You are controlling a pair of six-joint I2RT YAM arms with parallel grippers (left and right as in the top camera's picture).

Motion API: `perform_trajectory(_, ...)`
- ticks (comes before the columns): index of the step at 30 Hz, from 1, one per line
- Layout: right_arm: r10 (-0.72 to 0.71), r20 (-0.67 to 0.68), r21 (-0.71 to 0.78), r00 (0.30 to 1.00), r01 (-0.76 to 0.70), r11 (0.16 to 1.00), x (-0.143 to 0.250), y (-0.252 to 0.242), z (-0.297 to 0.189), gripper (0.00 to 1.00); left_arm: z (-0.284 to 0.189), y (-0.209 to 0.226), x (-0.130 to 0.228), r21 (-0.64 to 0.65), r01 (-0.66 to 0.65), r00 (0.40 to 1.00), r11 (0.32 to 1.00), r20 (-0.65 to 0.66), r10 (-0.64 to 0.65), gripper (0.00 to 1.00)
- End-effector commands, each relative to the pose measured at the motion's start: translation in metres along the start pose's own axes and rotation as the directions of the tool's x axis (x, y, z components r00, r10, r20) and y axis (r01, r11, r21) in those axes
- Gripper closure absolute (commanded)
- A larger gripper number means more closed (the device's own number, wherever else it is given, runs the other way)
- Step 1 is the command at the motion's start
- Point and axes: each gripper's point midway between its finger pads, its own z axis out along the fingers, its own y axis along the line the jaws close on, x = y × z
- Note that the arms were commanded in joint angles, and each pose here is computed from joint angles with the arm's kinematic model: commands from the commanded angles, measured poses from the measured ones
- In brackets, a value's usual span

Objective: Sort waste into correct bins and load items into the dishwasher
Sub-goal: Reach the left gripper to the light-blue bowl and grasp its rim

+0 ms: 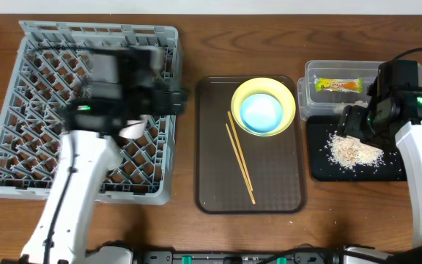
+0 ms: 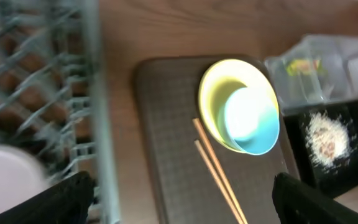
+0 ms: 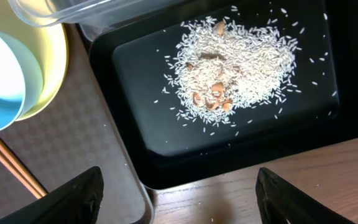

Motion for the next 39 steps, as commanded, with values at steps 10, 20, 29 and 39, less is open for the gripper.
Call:
perform_trajectory(10,0.037,0.012,0.021,0.999,-0.037,0.999,-0.001,-0.011,-0.005,0.23,0.129,-0.115,0.028,0.051,-0.431,0.902,0.901,0.003,0.431,0.07)
perform_trajectory(20,0.036,0.003,0.023,0.999,-0.036,0.999,0.001,-0.012,-0.005,0.22,0.207,-0.148,0.091,0.138,-0.516,0.847,0.846,-0.067,0.527,0.07)
perform_trajectory(29,0.036,-0.001,0.024,0.999,-0.036,0.999,0.002,-0.012,-0.005,0.22,0.236,-0.104,0.124,0.009,-0.533,0.825,0.846,-0.216,0.522,0.26)
perform_trajectory(39,0.037,-0.002,0.021,0.999,-0.036,0.999,0.002,-0.011,-0.005,0.23,0.234,-0.086,0.123,-0.081,-0.551,0.818,0.831,-0.251,0.518,0.61)
